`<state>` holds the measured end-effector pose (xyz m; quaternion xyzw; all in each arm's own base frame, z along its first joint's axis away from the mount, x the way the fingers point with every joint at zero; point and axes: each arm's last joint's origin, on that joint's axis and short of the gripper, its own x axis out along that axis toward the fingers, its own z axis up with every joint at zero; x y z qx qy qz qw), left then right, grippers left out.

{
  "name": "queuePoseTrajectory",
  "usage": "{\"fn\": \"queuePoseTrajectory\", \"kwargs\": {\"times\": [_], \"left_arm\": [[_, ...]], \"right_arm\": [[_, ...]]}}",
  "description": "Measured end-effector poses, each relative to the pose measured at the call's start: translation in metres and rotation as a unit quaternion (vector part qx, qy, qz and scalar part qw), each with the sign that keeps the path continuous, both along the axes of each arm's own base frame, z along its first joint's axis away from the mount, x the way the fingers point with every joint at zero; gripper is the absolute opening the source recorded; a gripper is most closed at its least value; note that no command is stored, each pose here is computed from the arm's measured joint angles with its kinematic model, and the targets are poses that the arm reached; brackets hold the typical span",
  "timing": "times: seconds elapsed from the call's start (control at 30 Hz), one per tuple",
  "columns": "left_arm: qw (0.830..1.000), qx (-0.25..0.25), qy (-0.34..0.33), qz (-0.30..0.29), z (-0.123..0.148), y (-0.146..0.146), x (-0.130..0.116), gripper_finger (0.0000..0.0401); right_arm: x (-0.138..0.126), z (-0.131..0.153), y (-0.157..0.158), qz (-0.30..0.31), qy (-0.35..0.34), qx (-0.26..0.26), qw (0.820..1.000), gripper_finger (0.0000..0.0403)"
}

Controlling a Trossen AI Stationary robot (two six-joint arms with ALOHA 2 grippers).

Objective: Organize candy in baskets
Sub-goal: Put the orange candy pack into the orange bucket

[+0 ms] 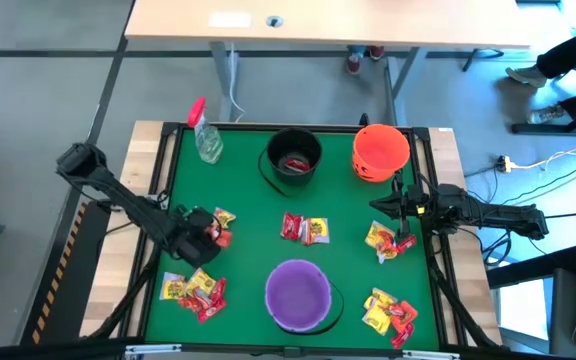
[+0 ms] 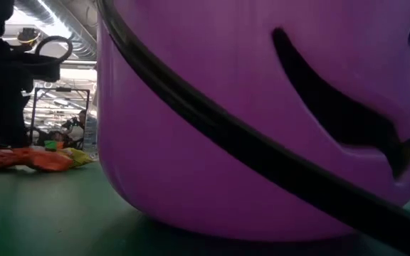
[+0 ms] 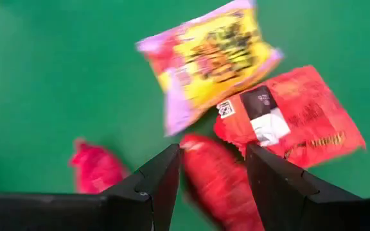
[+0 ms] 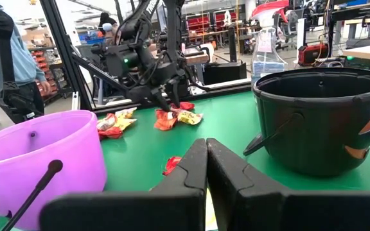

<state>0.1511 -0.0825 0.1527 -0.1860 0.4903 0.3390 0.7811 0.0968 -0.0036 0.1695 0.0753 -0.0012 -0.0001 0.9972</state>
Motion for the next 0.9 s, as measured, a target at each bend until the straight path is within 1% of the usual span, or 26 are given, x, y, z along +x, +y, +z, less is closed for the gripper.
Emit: {"fn": "queuePoseTrajectory", "kwargs": {"times": [0.13, 0.33, 0.43, 0.5, 0.53, 0.6, 0.7, 0.77, 0.83, 0.9], "left_arm": [[0.999, -0.009, -0.031, -0.011, 0.005, 0.002, -0.002, 0.0166], [0.995, -0.023, -0.096, -0.016, 0.024, 0.007, -0.008, 0.0166], [0.993, -0.035, -0.110, -0.016, 0.029, 0.008, -0.010, 0.0166], [0.993, -0.036, -0.110, -0.028, 0.030, 0.008, -0.010, 0.0166], [0.992, -0.032, -0.109, -0.044, 0.031, 0.007, -0.009, 0.0166], [0.988, -0.021, -0.115, -0.097, 0.031, 0.003, -0.004, 0.0166], [0.974, 0.010, -0.136, -0.183, 0.031, -0.007, 0.008, 0.0166], [0.963, 0.035, -0.137, -0.228, 0.028, -0.012, 0.016, 0.0163], [0.957, 0.057, -0.120, -0.259, 0.022, -0.015, 0.022, 0.0159], [0.954, 0.072, -0.089, -0.277, 0.013, -0.015, 0.025, 0.0157]], "right_arm": [[0.000, 0.000, 0.000, 0.000, 0.000, 0.000, 1.000, 0.0010], [0.000, 0.000, 0.000, 0.000, 0.000, 0.000, 1.000, 0.0010], [0.000, 0.000, 0.000, 0.000, 0.000, 0.000, 1.000, 0.0010], [0.000, 0.000, 0.000, 0.000, 0.000, 0.000, 1.000, 0.0010], [0.000, 0.000, 0.000, 0.000, 0.000, 0.000, 1.000, 0.0010], [0.000, 0.000, 0.000, 0.000, 0.001, 0.000, 1.000, 0.0010], [0.000, 0.000, 0.000, 0.000, 0.001, 0.000, 1.000, 0.0010], [0.000, 0.000, 0.000, 0.000, 0.002, 0.000, 1.000, 0.0010], [0.000, 0.000, 0.000, 0.000, 0.001, 0.000, 1.000, 0.0010], [0.000, 0.000, 0.000, 0.000, 0.002, 0.000, 1.000, 0.0010]]}}
